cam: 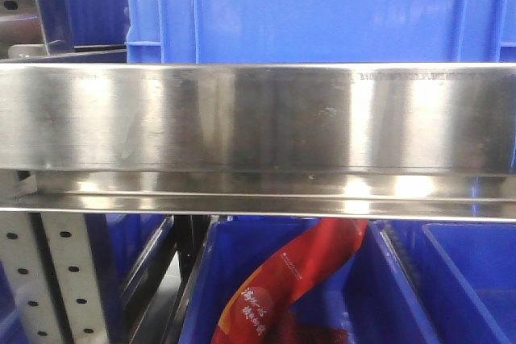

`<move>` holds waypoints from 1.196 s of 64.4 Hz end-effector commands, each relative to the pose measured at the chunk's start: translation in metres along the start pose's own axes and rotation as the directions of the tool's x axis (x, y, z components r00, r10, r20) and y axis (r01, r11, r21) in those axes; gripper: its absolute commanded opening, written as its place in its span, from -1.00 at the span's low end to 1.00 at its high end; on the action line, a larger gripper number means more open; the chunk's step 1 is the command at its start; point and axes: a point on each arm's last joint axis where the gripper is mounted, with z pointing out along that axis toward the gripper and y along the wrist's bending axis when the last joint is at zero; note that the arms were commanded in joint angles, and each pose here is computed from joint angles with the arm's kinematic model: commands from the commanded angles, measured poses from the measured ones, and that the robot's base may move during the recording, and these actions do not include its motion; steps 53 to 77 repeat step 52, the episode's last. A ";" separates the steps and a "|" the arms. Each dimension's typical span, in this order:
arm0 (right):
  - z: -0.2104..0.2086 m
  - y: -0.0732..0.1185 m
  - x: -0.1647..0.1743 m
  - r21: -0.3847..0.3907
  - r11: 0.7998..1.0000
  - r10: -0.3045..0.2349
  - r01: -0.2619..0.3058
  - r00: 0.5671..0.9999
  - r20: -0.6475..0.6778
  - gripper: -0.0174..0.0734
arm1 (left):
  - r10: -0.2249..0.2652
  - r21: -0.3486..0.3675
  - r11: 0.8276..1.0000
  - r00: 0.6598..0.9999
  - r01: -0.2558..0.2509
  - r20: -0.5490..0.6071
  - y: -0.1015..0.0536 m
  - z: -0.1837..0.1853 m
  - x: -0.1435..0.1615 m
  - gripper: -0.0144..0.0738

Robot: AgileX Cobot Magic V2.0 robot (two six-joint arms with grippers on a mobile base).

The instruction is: Grab block from conveyor and place in blue bin

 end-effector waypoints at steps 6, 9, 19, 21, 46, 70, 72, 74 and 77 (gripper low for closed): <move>0.000 0.000 -0.001 0.006 1.000 -0.003 0.003 1.000 0.020 -0.97 | -0.003 -0.004 1.000 1.000 0.004 0.024 0.000 -0.001 -0.002 -0.92; 0.000 0.000 -0.001 0.006 1.000 -0.003 0.003 1.000 0.020 -0.97 | -0.003 -0.004 1.000 1.000 0.004 0.024 0.000 -0.001 -0.002 -0.92; 0.000 0.000 -0.001 0.006 1.000 -0.003 0.003 1.000 0.020 -0.97 | -0.003 -0.004 1.000 1.000 0.004 0.024 0.000 -0.001 -0.002 -0.92; 0.000 0.000 -0.001 0.006 1.000 -0.003 0.003 1.000 0.020 -0.97 | -0.003 -0.004 1.000 1.000 0.004 0.024 0.000 -0.001 -0.002 -0.92; 0.000 0.000 -0.001 0.006 1.000 -0.003 0.003 1.000 0.020 -0.97 | -0.003 -0.004 1.000 1.000 0.004 0.024 0.000 -0.001 -0.002 -0.92; 0.000 0.000 -0.001 0.006 1.000 -0.003 0.003 1.000 0.020 -0.97 | -0.003 -0.004 1.000 1.000 0.004 0.024 0.000 -0.001 -0.002 -0.92; 0.000 0.000 -0.001 0.006 1.000 -0.003 0.003 1.000 0.020 -0.97 | -0.003 -0.004 1.000 1.000 0.004 0.024 0.000 -0.001 -0.002 -0.92; 0.000 0.000 -0.001 0.006 1.000 -0.003 0.003 1.000 0.020 -0.97 | -0.003 -0.004 1.000 1.000 0.004 0.024 0.000 -0.001 -0.002 -0.92; 0.000 0.000 -0.001 0.006 1.000 -0.003 0.003 1.000 0.020 -0.97 | -0.003 -0.004 1.000 1.000 0.004 0.024 0.000 -0.001 -0.002 -0.92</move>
